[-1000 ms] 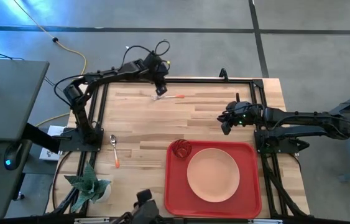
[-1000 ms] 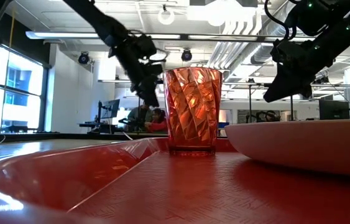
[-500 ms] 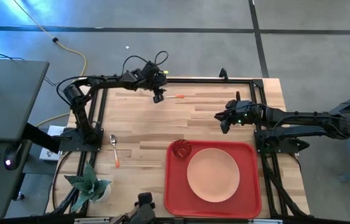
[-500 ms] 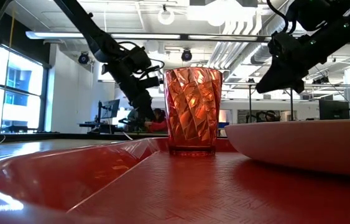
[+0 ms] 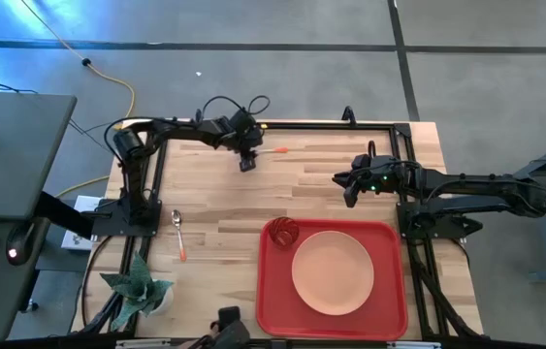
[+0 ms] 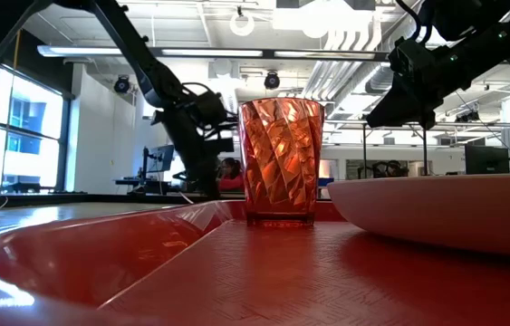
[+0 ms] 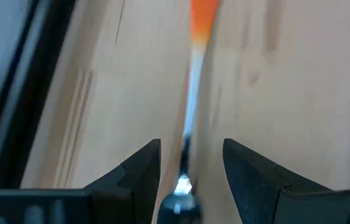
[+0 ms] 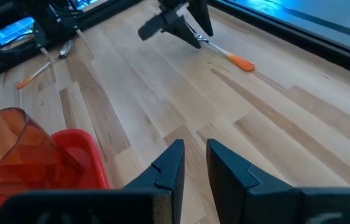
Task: Pick and place plate/cup/fork/spoon on tray
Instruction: Put the orange fork on the orange serving tray to the right of the light orange plate
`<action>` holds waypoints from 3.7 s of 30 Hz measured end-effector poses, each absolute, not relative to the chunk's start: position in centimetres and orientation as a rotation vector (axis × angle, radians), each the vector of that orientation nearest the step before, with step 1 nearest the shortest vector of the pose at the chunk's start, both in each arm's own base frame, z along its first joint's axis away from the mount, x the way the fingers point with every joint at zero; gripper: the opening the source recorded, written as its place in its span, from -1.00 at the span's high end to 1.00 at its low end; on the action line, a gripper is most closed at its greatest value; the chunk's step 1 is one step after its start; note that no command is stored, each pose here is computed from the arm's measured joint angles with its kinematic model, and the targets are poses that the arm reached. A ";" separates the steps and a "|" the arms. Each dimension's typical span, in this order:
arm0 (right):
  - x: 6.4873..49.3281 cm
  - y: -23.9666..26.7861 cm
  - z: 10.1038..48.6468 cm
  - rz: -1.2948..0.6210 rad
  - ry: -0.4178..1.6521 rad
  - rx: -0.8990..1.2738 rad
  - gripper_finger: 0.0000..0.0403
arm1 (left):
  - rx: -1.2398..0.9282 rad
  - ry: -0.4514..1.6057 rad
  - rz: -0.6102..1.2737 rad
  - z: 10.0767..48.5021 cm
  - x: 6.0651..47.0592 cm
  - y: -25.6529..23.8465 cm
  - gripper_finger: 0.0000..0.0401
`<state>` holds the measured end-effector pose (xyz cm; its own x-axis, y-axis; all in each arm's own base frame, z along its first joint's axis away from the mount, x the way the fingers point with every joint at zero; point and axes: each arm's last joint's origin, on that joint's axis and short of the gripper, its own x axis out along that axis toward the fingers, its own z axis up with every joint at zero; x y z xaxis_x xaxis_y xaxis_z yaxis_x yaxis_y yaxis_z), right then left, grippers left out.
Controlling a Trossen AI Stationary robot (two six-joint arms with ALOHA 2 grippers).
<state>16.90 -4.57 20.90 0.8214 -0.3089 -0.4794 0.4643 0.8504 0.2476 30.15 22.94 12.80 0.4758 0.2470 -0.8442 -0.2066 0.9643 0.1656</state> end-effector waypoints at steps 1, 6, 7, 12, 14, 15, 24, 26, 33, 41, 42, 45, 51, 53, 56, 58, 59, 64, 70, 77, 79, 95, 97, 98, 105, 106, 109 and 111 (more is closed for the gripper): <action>16.9 -4.6 20.9 -0.421 0.442 0.366 0.71 | 0.039 1.051 0.278 12.5 30.1 23.0 0.19; 16.9 -4.6 20.9 -0.424 0.441 0.362 0.71 | 0.040 1.068 0.289 12.1 30.1 23.1 0.19; 16.9 -4.6 20.9 -0.424 0.441 0.362 0.71 | 0.043 1.070 0.283 12.1 30.1 23.1 0.20; 16.9 -4.6 20.9 -0.425 0.440 0.366 0.71 | 0.092 1.097 0.205 11.9 30.0 22.9 0.41; 16.9 -4.6 20.9 -0.426 0.440 0.367 0.71 | 0.120 1.119 0.170 11.8 30.0 22.6 0.57; 16.9 -4.6 20.9 -0.426 0.439 0.369 0.71 | 0.133 1.127 0.156 11.8 30.0 22.5 0.66; 17.3 -5.0 21.9 -0.520 0.319 0.279 0.71 | 0.287 1.159 0.125 12.4 30.0 22.2 0.91; 17.3 -5.0 21.7 -0.523 0.311 0.281 0.71 | 0.320 1.187 0.156 13.2 30.1 22.0 0.94; 18.3 -3.7 20.2 -0.411 0.338 0.325 0.71 | 0.469 1.067 0.234 19.3 32.4 19.1 0.97; 20.0 -1.9 22.9 -0.284 0.182 0.321 0.71 | 0.832 0.961 0.141 24.5 34.2 10.6 0.98; 20.1 -1.6 23.5 -0.252 0.168 0.315 0.71 | 0.873 0.946 0.122 24.8 34.4 9.3 0.98; 20.5 -0.3 25.2 -0.156 0.135 0.271 0.71 | 0.974 0.893 0.067 25.9 34.7 5.4 0.98; 21.5 1.5 26.5 -0.081 0.104 0.282 0.61 | 1.122 0.737 -0.019 26.1 35.9 -2.5 0.97; 22.0 2.2 26.5 -0.047 0.123 0.323 0.55 | 1.156 0.684 -0.037 26.0 36.1 -4.8 0.97; 22.9 3.6 26.6 -0.017 0.201 0.389 0.46 | 1.221 0.622 -0.027 25.6 36.5 -7.7 0.97; 23.5 4.7 27.0 -0.035 0.278 0.406 0.43 | 1.284 0.606 0.010 25.5 36.6 -9.1 0.97; 23.8 5.2 27.3 -0.056 0.324 0.390 0.42 | 1.314 0.612 0.037 25.4 36.5 -9.6 0.97; 25.1 7.6 29.3 -0.165 0.541 0.255 0.41 | 1.356 0.683 0.258 25.7 35.9 -10.9 0.97; 27.7 8.8 31.2 -0.178 0.625 0.155 0.41 | 1.367 0.693 0.280 25.7 35.7 -11.3 0.97; 30.3 9.2 30.4 -0.230 0.700 -0.143 0.41 | 1.124 0.620 0.300 25.7 36.3 -10.1 0.97; 30.5 9.1 30.1 -0.272 0.721 -0.208 0.41 | 1.084 0.625 0.316 25.6 36.3 -9.8 0.97; 30.3 7.4 29.1 -0.373 0.848 -0.387 0.69 | 0.812 0.565 0.330 25.6 37.0 -8.0 0.97; 30.3 7.4 29.1 -0.374 0.849 -0.387 0.78 | 0.811 0.566 0.334 25.6 37.0 -7.8 0.97; 30.3 7.4 29.1 -0.374 0.850 -0.386 0.83 | 0.810 0.566 0.335 25.6 37.1 -7.8 0.97; 30.3 7.4 29.0 -0.401 0.835 -0.284 0.94 | 0.809 0.571 0.338 25.6 37.2 -7.2 0.94; 30.3 7.4 29.0 -0.415 0.828 -0.252 0.95 | 0.809 0.572 0.347 25.7 37.2 -7.2 0.92; 30.0 7.5 28.9 -0.461 0.824 -0.158 0.98 | 0.787 0.574 0.382 25.7 37.1 -7.1 0.85; 29.2 7.6 28.5 -0.522 0.863 -0.147 0.97 | 0.744 0.598 0.398 25.4 36.9 -7.0 0.79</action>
<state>29.21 7.65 28.50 0.5343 -0.4941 -0.6858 0.3777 0.8654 -0.3292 36.89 -7.00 25.43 0.7641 0.5343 -0.3616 -0.1274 0.6744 0.7273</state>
